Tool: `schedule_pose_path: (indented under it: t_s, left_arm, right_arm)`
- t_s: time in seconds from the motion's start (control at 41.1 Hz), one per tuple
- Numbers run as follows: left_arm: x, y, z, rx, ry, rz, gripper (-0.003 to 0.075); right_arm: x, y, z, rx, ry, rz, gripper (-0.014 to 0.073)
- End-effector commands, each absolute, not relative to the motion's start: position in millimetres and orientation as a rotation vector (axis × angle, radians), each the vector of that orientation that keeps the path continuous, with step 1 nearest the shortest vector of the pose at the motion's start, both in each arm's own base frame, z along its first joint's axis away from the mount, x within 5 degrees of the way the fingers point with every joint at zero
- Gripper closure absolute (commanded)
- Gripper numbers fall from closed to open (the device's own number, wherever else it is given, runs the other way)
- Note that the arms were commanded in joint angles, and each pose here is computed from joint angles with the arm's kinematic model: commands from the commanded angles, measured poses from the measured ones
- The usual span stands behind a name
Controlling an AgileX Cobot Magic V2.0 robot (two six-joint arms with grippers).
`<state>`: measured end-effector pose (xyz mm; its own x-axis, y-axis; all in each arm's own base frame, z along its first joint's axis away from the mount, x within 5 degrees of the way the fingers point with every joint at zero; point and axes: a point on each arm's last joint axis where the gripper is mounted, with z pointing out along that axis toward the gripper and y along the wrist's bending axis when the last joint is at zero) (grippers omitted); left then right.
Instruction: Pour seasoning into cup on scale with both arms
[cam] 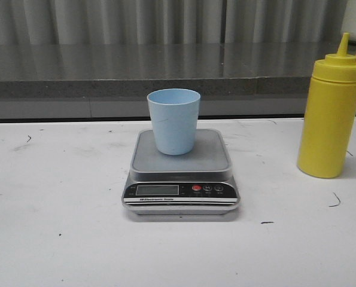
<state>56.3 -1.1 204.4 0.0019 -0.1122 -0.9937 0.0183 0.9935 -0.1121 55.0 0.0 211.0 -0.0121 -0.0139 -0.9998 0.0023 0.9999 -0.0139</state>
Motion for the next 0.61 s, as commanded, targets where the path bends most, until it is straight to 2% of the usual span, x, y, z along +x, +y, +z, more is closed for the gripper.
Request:
schedule_pose_path:
  t_s: [0.0, 0.584]
  left_arm:
    - [55.6, -1.4, 205.8, -0.073, 1.479, -0.121, 0.0740]
    - [55.6, -1.4, 205.8, -0.073, 1.479, -0.121, 0.0740]
  right_arm:
    - [54.0, -1.2, 214.5, -0.009, 1.426, -0.046, 0.0662]
    - [54.4, 1.7, 211.4, -0.032, 1.436, 0.014, 0.0662]
